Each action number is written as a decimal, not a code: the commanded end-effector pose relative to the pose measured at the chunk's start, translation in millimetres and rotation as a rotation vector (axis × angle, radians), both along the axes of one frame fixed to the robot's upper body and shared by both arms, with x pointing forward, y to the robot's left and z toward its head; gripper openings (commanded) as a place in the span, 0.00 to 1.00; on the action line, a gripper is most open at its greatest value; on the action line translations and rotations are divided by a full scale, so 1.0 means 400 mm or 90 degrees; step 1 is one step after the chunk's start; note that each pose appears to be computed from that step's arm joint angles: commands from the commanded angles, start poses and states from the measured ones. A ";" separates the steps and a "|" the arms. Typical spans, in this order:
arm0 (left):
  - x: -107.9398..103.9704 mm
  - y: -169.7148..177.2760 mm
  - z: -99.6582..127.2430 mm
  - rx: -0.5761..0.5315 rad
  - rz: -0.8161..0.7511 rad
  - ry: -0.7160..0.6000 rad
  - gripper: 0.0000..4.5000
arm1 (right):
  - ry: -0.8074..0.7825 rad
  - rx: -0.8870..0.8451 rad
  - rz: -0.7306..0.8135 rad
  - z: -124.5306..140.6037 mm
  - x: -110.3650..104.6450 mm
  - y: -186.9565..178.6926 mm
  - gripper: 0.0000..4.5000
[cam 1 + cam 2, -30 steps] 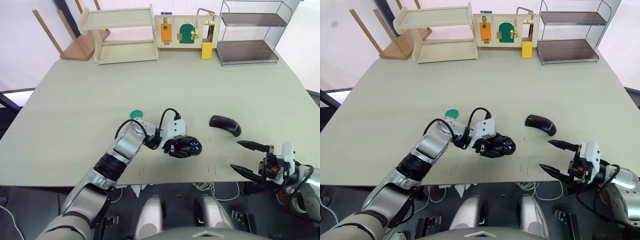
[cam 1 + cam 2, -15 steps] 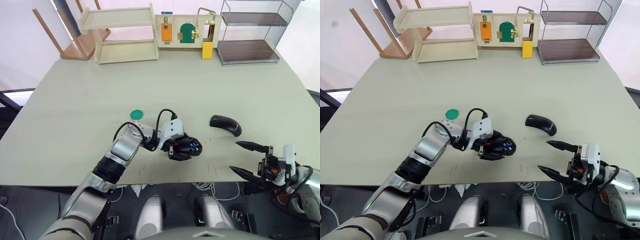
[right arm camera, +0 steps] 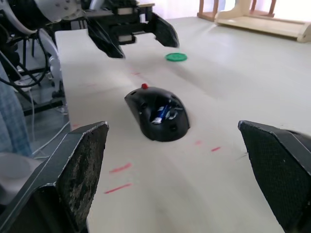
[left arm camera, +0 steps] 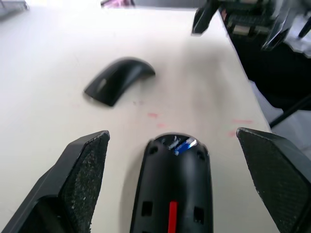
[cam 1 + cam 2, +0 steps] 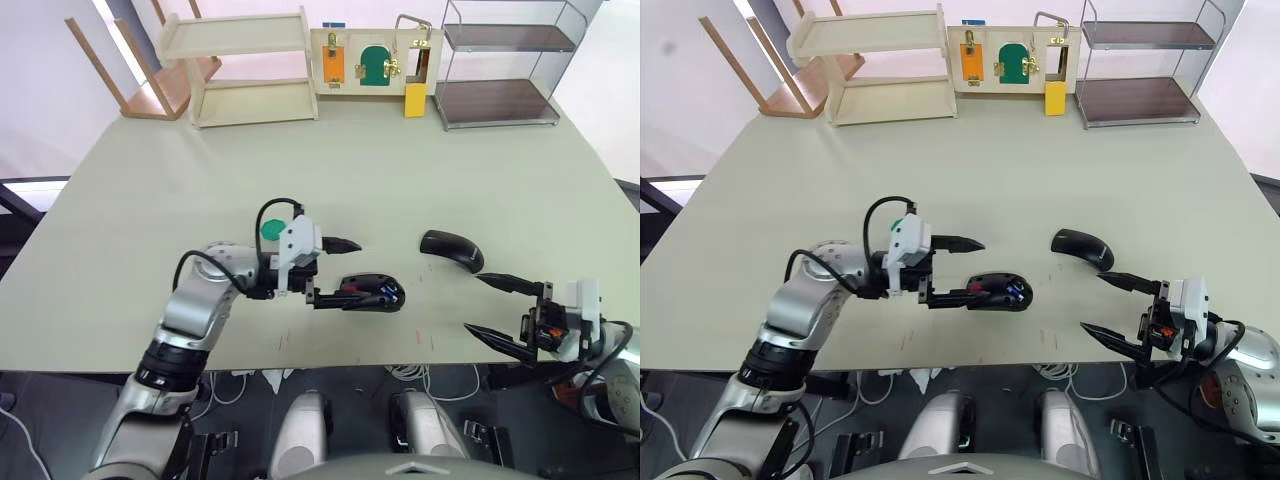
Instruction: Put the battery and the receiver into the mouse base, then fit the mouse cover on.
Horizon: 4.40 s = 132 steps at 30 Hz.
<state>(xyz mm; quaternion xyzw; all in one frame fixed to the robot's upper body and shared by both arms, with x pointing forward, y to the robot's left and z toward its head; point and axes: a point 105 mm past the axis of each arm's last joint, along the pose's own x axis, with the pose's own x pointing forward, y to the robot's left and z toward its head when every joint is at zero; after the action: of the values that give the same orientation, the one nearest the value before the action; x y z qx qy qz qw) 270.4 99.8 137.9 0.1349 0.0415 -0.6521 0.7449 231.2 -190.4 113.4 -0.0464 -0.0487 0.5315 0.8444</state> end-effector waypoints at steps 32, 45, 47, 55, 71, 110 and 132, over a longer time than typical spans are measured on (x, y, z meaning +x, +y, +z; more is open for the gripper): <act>-0.160 0.179 0.064 -0.126 0.088 -0.041 0.99 | 0.137 -0.217 -0.091 -0.027 0.260 -0.125 1.00; -0.171 0.177 0.053 -0.130 0.082 -0.045 0.99 | 0.165 -0.222 -0.060 -0.008 0.278 -0.103 1.00; -0.168 0.176 0.052 -0.129 0.081 -0.045 0.99 | 0.160 -0.212 -0.063 -0.004 0.284 -0.090 1.00; -0.156 0.177 0.047 -0.119 0.074 -0.041 0.99 | 0.167 -0.219 -0.074 -0.019 0.276 -0.080 1.00; -0.142 0.176 0.038 -0.121 0.071 -0.038 1.00 | 0.150 -0.212 -0.095 -0.017 0.288 -0.061 0.73; -0.103 0.221 0.043 -0.086 0.042 -0.043 1.00 | 0.068 -0.310 0.169 0.123 0.109 0.211 0.55; -0.080 0.204 0.045 -0.083 0.013 -0.031 1.00 | 0.108 -0.494 0.157 0.079 0.125 0.343 0.55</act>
<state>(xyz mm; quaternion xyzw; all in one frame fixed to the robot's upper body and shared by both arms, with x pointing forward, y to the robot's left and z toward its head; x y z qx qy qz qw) 240.8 185.3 152.1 0.0959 -0.0119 -0.6346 0.7667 282.8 -58.9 137.5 -0.2997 0.2314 0.6108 0.6954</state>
